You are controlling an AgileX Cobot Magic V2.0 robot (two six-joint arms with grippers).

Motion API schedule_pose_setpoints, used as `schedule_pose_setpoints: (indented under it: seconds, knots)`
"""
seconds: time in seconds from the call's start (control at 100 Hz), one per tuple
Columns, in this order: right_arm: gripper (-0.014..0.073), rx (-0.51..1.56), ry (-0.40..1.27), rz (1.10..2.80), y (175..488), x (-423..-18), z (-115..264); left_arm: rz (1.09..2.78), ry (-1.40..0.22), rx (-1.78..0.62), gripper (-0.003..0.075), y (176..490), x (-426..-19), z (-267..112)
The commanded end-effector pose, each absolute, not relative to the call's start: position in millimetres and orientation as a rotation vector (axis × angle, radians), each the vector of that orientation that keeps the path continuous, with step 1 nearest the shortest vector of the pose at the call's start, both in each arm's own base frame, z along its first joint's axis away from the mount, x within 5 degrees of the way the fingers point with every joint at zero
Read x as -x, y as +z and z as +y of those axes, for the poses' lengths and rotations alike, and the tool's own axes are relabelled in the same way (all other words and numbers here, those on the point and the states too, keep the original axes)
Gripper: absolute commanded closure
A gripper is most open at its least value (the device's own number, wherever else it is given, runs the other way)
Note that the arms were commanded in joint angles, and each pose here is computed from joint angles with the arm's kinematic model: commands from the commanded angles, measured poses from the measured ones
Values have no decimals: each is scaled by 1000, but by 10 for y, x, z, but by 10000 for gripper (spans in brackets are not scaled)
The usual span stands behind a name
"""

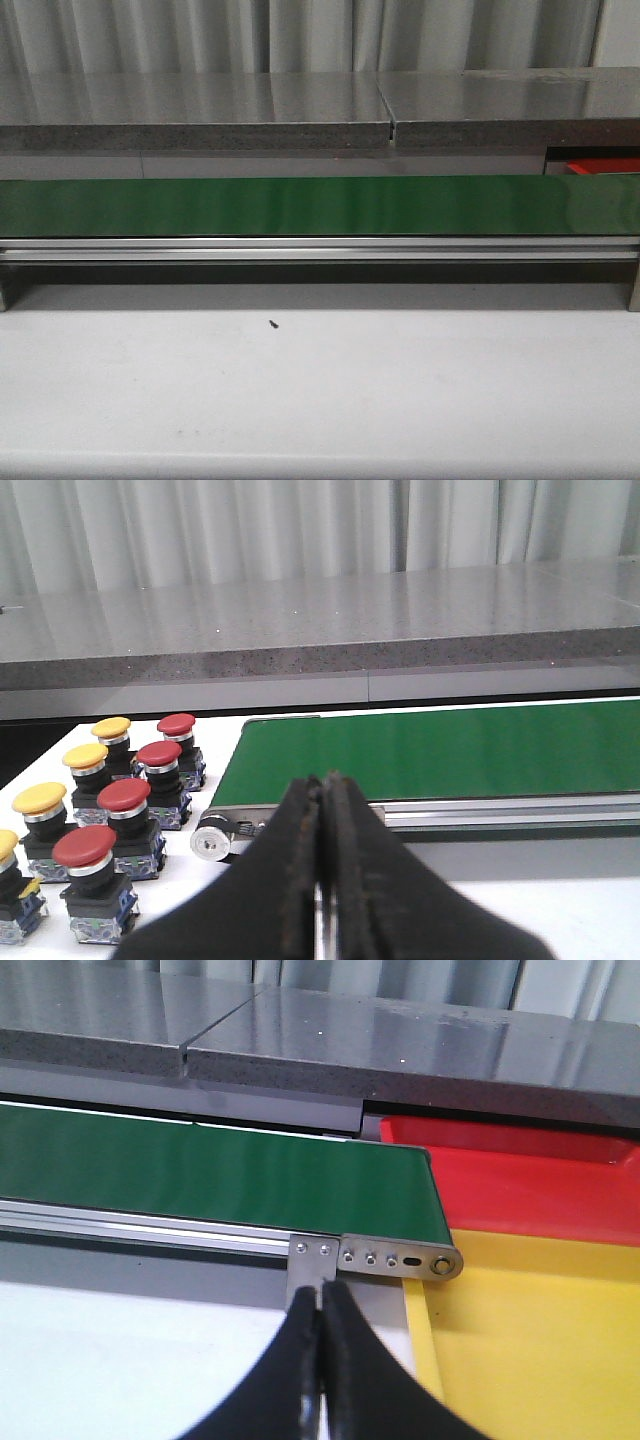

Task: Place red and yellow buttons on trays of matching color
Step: 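Move the left gripper over the cluster of red and yellow buttons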

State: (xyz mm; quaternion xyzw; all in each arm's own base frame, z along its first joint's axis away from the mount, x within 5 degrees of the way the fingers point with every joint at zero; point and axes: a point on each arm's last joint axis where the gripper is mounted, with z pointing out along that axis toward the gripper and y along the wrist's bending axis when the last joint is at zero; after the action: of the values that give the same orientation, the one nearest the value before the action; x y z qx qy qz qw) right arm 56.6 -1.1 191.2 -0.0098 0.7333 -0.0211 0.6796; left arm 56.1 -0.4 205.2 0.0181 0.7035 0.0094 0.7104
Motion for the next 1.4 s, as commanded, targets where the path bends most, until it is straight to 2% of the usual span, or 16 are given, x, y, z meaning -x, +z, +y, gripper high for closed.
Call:
schedule_pose_setpoints:
  seconds: [0.0, 0.37, 0.55, 0.65, 0.9, 1.05, 1.17, 1.39]
  knots:
    - [661, 33, -60, 1542, 2004, -555, -10, 1453, 2, -39, 739, 2123, -531, -14]
    - [661, 33, -60, 1542, 2004, -555, -10, 1393, -44, -4, 739, 2182, -522, -16]
    - [661, 33, -60, 1542, 2004, -555, -10, 1314, -70, 18, 739, 2421, -473, -14]
    - [661, 33, -60, 1542, 2004, -555, -10, 1333, -131, 70, 739, 2612, -467, -11]
    - [661, 33, -60, 1542, 2004, -555, -10, 1533, -109, 55, 739, 3219, -664, -23]
    - [661, 33, -60, 1542, 2004, -555, -10, 1744, -79, 44, 739, 3489, -936, -27]
    - [661, 33, -60, 1542, 2004, -555, -10, 1883, -82, 51, 739, 3572, -1166, -36]
    - [661, 33, -60, 1542, 2004, -555, -10, 1950, -101, 66, 739, 3542, -1520, -54]
